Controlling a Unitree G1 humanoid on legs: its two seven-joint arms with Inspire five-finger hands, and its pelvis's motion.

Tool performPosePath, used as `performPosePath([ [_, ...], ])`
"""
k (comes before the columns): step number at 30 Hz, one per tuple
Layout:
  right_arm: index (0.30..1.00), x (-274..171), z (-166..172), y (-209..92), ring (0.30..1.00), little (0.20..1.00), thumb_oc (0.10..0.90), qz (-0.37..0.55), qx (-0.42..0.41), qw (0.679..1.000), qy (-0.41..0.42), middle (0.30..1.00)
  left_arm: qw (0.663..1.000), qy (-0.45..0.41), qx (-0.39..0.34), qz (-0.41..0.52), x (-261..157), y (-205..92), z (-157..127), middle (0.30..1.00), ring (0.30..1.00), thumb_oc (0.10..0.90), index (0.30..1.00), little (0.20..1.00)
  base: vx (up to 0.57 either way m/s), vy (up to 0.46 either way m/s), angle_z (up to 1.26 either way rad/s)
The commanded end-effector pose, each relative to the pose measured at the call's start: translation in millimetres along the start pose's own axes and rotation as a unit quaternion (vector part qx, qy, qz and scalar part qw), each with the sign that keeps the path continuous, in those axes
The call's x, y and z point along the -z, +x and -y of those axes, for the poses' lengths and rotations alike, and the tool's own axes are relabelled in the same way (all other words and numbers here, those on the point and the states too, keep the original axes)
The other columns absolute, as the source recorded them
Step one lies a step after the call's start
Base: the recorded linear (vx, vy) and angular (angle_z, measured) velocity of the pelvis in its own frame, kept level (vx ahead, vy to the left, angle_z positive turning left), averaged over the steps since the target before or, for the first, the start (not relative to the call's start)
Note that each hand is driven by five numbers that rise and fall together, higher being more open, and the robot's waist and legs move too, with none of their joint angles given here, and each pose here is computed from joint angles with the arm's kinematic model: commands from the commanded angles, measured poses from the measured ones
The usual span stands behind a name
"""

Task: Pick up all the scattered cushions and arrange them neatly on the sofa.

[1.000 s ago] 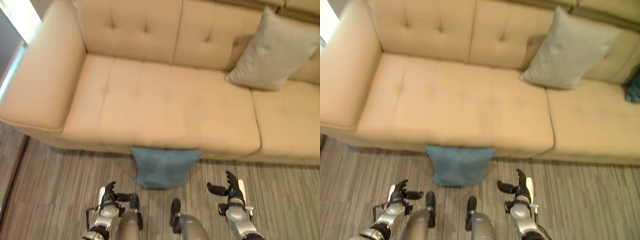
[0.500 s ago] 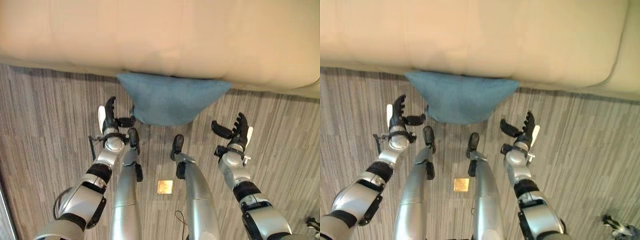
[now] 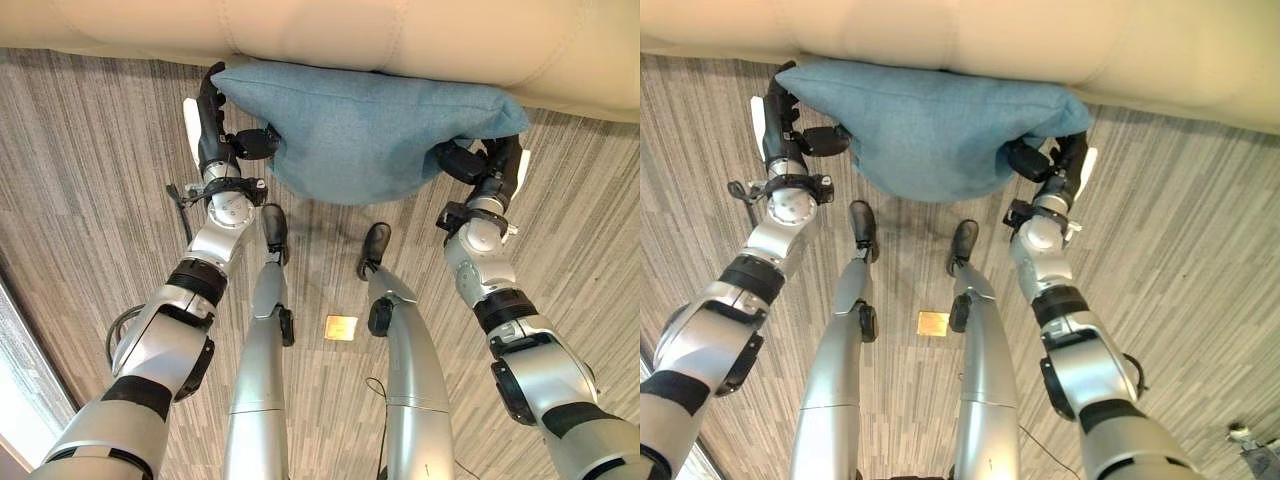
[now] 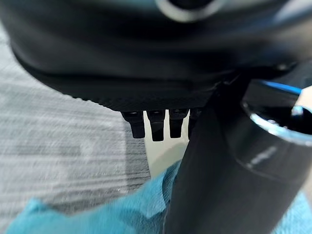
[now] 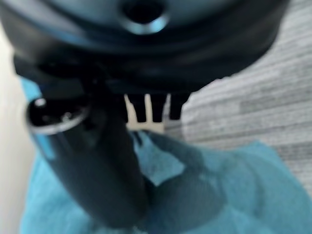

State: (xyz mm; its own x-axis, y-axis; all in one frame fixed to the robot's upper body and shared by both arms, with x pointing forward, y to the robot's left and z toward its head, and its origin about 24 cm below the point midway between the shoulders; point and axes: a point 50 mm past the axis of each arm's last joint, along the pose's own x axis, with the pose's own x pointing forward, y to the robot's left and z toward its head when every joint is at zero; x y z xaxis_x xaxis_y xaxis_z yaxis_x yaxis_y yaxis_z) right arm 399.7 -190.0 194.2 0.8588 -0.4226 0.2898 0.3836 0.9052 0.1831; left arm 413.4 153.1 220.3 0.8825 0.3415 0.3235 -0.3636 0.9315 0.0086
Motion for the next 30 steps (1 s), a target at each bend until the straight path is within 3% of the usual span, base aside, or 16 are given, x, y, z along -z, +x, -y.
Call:
performPosePath([
  [1,0.9,-11.9,-35.2,-4.2,0.9,0.9,0.8,0.033,-0.069,0.997,-0.033,0.9,0.999,-0.042,0.011,0.011,-20.7,7.3,16.4,0.9,0.9,0.8,0.9,0.9,0.03,-0.018,-0.02],
  [2,0.547,-12.5,-35.7,-3.9,0.547,0.547,0.565,0.034,-0.07,0.996,-0.033,0.547,0.999,-0.043,0.01,0.011,-21.4,7.9,16.0,0.9,0.9,0.8,0.9,0.9,0.03,-0.049,-0.06],
  [3,0.3,-14.4,-55.2,-9.1,0.3,0.3,0.4,0.029,-0.119,0.992,-0.043,0.3,0.998,-0.061,0.033,0.007,-29.5,6.7,29.0,0.3,0.3,0.4,0.3,0.3,0.03,-0.041,-0.06],
  [8,0.3,-20.6,-89.1,-27.4,0.3,0.3,0.4,0.034,-0.218,0.975,-0.027,0.3,0.987,-0.122,0.102,0.013,-37.7,-10.7,59.9,0.3,0.3,0.4,0.3,0.3,0.04,-0.048,-0.05],
  [13,0.3,-15.3,-81.4,-37.5,0.3,0.3,0.4,0.058,-0.228,0.971,-0.041,0.3,0.981,-0.14,0.132,0.03,-25.0,-37.2,71.8,0.3,0.3,0.4,0.3,0.3,0.03,-0.02,0.0],
  [20,0.3,-18.4,-50.4,-56.5,0.3,0.3,0.4,0.106,-0.211,0.972,0.011,0.3,0.957,-0.255,0.13,0.04,-2.3,-74.0,47.0,0.3,0.3,0.4,0.3,0.3,0.02,-0.057,0.04],
  [30,0.3,15.0,-0.4,-95.2,0.3,0.3,0.4,0.099,-0.211,0.971,-0.058,0.3,0.965,-0.243,0.1,0.001,57.1,-124.6,-2.4,0.3,0.3,0.4,0.3,0.3,0.11,-0.037,0.31],
])
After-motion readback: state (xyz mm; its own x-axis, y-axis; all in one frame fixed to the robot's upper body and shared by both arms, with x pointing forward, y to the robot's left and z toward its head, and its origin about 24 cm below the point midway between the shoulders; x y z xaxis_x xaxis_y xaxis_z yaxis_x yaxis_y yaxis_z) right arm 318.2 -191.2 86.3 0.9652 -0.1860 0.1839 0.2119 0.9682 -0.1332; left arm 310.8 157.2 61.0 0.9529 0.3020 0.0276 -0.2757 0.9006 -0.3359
